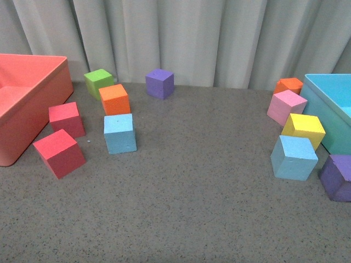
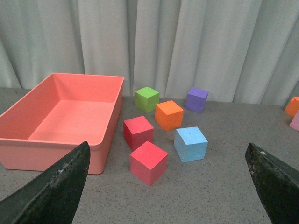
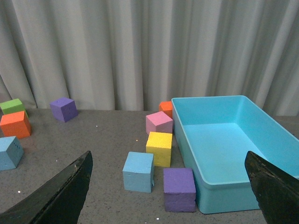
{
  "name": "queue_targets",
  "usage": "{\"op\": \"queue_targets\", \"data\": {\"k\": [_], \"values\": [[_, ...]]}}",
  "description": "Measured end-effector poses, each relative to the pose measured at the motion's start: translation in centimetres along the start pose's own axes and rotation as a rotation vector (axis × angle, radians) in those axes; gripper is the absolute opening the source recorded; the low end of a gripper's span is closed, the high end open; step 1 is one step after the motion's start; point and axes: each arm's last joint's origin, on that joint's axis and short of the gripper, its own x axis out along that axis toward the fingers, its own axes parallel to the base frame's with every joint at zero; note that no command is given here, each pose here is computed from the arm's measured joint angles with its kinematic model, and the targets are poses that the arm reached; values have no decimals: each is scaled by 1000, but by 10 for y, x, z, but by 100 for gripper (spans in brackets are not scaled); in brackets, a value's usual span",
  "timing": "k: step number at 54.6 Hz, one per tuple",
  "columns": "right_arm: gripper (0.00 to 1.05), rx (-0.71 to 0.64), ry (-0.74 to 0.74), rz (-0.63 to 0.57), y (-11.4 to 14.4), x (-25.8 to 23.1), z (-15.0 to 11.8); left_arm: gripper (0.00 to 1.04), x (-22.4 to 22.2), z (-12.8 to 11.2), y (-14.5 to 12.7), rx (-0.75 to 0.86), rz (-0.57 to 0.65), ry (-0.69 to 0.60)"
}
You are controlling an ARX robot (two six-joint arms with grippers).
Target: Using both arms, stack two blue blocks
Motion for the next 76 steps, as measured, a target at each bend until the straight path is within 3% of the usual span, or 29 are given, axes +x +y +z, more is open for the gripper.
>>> {"op": "queue_targets", "data": {"k": [57,63,76], "values": [[95,0,0,0,0,0,0,98,0,0,0,0,0,0],[95,-165,111,-173,1,9,2,98,0,0,0,0,0,0],[95,-96,272,-62,1,85,18,98,0,0,0,0,0,0]]}}
